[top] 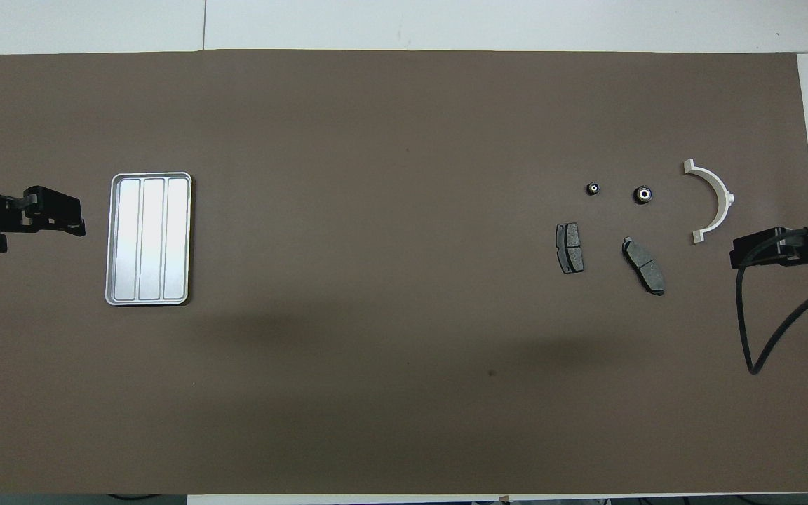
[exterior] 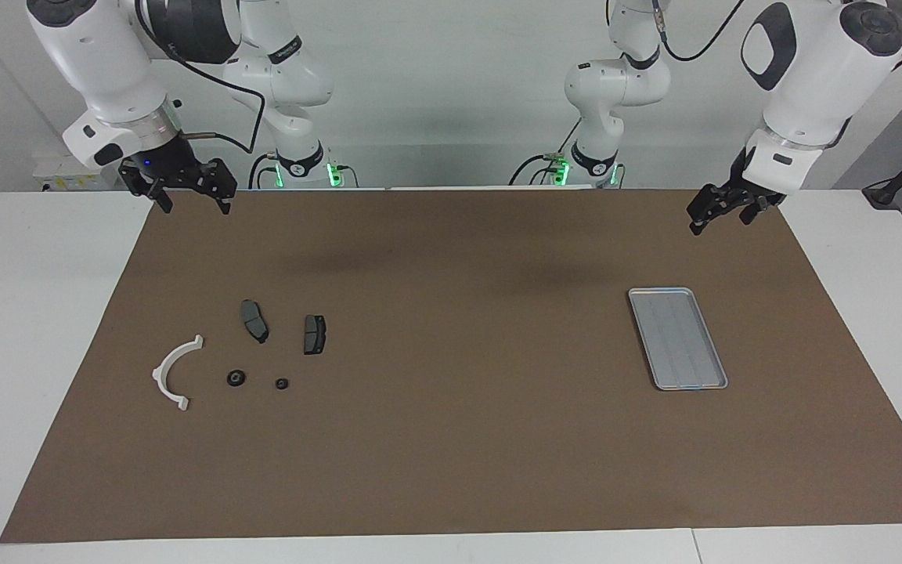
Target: Place bearing gear from tray to pile
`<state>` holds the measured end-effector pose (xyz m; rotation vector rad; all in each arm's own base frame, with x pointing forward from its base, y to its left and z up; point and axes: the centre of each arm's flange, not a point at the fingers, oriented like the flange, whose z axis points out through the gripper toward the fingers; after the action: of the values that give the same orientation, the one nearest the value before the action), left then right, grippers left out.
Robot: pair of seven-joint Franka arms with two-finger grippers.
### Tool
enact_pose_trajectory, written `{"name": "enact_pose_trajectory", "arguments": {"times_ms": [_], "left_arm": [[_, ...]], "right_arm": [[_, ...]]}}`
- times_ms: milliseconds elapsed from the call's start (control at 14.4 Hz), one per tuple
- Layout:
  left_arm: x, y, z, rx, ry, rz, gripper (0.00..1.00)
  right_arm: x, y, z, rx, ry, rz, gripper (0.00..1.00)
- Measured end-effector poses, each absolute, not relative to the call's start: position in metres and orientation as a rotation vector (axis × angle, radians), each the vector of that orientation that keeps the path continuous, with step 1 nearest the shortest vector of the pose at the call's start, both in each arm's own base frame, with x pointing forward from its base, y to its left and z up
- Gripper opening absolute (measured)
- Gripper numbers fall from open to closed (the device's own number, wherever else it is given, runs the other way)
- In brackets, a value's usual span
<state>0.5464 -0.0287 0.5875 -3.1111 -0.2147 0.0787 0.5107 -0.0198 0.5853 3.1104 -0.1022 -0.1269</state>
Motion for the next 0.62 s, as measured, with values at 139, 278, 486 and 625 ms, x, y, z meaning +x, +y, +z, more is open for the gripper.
{"name": "enact_pose_trajectory", "arguments": {"times_ms": [139, 278, 486, 625], "left_arm": [[0.546, -0.029, 0.587, -3.111, -0.215, 0.079, 1.0], [0.546, -0.029, 0.587, -3.111, -0.215, 0.079, 1.0], [0.546, -0.029, 0.587, -3.111, -0.215, 0.079, 1.0], [0.546, -0.029, 0.587, -3.111, -0.215, 0.079, 1.0]], "right_arm": [[0.51, -0.018, 0.587, 3.111, -0.114, -0.12, 1.0], [0.509, -0.014, 0.589, 3.112, -0.093, -0.11, 1.0], [0.51, -0.005, 0.589, 3.112, -0.055, -0.106, 1.0], [0.51, -0.003, 0.59, 3.112, -0.049, -0.103, 1.0]]}}
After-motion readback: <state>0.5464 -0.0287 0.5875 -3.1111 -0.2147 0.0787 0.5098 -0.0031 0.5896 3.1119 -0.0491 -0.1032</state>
